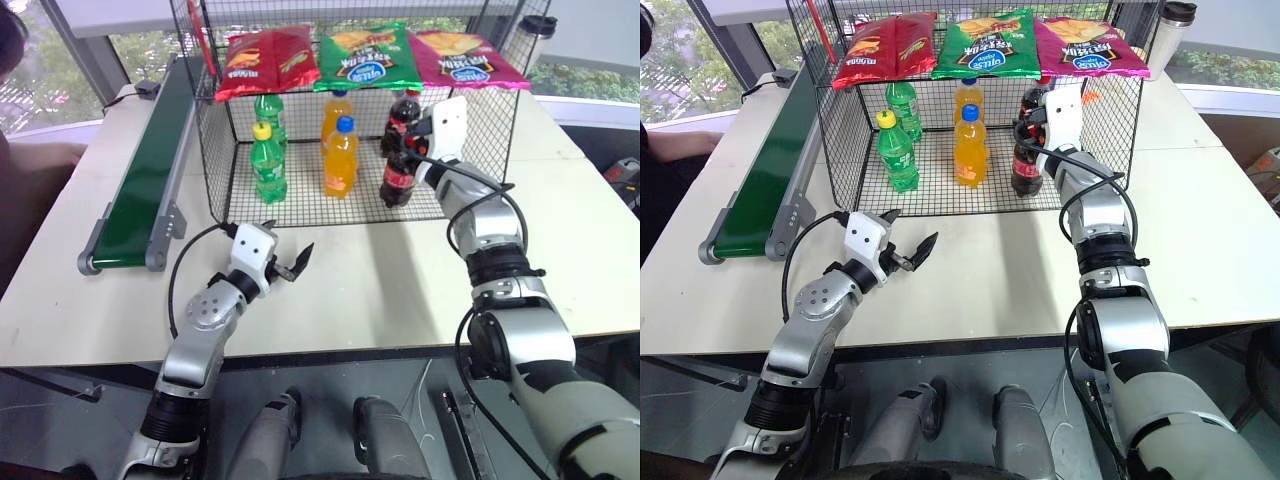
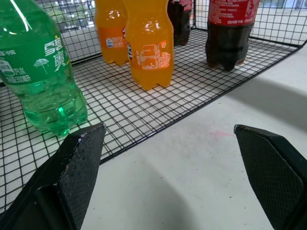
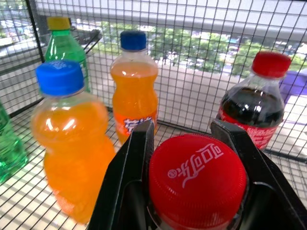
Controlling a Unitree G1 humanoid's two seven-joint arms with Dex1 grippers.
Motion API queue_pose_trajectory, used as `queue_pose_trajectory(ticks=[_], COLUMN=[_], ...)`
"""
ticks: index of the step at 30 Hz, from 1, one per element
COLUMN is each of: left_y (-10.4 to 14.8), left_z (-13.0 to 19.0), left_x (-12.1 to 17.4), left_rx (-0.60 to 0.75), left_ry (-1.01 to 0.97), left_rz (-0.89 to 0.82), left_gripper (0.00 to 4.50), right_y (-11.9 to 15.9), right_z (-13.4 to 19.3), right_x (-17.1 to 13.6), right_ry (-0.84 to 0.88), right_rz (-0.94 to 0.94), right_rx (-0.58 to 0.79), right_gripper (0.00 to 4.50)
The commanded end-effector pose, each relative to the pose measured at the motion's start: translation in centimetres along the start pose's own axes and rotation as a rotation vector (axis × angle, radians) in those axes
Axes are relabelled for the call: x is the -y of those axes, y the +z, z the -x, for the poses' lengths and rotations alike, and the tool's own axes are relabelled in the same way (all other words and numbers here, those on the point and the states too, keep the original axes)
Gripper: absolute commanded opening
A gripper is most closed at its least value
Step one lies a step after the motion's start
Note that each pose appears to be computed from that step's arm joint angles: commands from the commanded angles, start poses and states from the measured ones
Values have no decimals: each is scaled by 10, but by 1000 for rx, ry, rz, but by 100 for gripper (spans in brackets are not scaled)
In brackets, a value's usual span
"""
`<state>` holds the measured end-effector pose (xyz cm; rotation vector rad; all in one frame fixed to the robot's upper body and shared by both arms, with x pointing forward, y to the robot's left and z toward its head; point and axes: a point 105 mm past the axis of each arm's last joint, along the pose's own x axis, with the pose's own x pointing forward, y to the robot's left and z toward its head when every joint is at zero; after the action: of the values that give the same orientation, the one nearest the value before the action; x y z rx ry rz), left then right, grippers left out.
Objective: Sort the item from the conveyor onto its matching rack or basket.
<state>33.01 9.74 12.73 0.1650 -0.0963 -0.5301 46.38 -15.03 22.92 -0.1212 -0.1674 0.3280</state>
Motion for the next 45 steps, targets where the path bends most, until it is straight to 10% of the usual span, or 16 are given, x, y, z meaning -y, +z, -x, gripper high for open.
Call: queue_pose_trajectory(ticks=[1, 6, 13, 32, 45], left_y=[9, 9, 7, 2, -7], left_z=[0, -1, 1, -1, 6], left_x=[5, 7, 6, 6, 14], left_rx=[38, 36, 28, 9, -54], left_ry=[-4, -1, 6, -11, -102], left_rz=[-9, -1, 0, -6, 15], left_gripper=[444, 444, 450, 450, 450], right_y=[40, 35, 30, 12, -68], right_z=[-6, -9, -11, 64, 127], right_x=[6, 5, 4, 8, -83], right_ry=[-20, -7, 13, 199, 566], right_rz=[40, 49, 55, 147, -23], right_rx=[136, 122, 101, -64, -269], right_gripper=[123, 123, 443, 443, 443])
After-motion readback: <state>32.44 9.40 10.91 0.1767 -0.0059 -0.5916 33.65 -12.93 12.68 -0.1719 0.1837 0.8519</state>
